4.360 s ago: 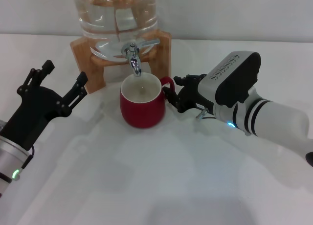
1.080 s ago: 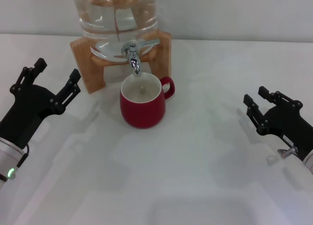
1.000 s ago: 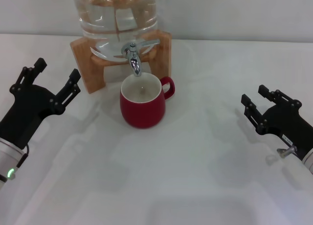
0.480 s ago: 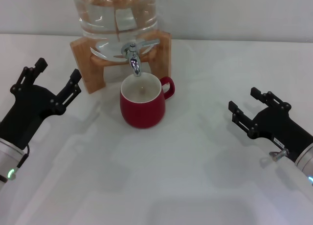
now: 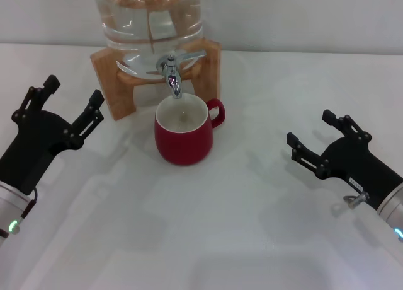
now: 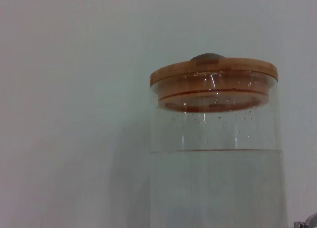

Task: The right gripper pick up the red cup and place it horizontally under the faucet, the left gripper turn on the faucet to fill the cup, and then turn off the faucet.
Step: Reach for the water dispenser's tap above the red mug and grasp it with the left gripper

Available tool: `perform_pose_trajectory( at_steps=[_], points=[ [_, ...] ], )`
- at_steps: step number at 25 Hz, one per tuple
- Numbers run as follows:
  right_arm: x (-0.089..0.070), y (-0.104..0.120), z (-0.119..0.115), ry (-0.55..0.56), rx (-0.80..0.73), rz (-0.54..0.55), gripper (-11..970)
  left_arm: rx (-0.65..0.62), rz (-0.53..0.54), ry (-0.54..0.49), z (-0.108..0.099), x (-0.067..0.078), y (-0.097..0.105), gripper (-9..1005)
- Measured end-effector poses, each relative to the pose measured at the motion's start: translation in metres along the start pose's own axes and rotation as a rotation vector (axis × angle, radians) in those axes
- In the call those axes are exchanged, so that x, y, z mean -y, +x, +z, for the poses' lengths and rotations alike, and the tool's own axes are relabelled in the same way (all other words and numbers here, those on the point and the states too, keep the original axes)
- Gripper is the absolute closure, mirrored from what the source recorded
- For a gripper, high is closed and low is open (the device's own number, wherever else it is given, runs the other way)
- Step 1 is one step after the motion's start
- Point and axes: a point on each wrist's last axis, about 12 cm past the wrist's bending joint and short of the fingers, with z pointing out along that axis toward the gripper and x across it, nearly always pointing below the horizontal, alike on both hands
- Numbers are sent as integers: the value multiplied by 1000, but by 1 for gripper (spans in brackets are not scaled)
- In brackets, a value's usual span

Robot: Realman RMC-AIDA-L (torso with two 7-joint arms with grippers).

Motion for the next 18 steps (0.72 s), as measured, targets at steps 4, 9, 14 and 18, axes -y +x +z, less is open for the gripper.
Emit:
perform_pose_trajectory(
  at_steps=[4, 9, 14, 18],
  points=[
    [0, 0, -1, 4, 1, 5, 85, 14, 0, 6, 0, 1, -2, 134],
    [0, -1, 0, 5, 4, 8, 89, 38, -11, 18, 3, 1, -5, 135],
    [0, -1, 1, 4, 5, 12, 90, 33, -57, 47, 13, 1, -10, 137],
    [1, -1, 1, 7, 4, 13, 90, -9, -56, 71, 23, 2, -13, 139]
  ],
)
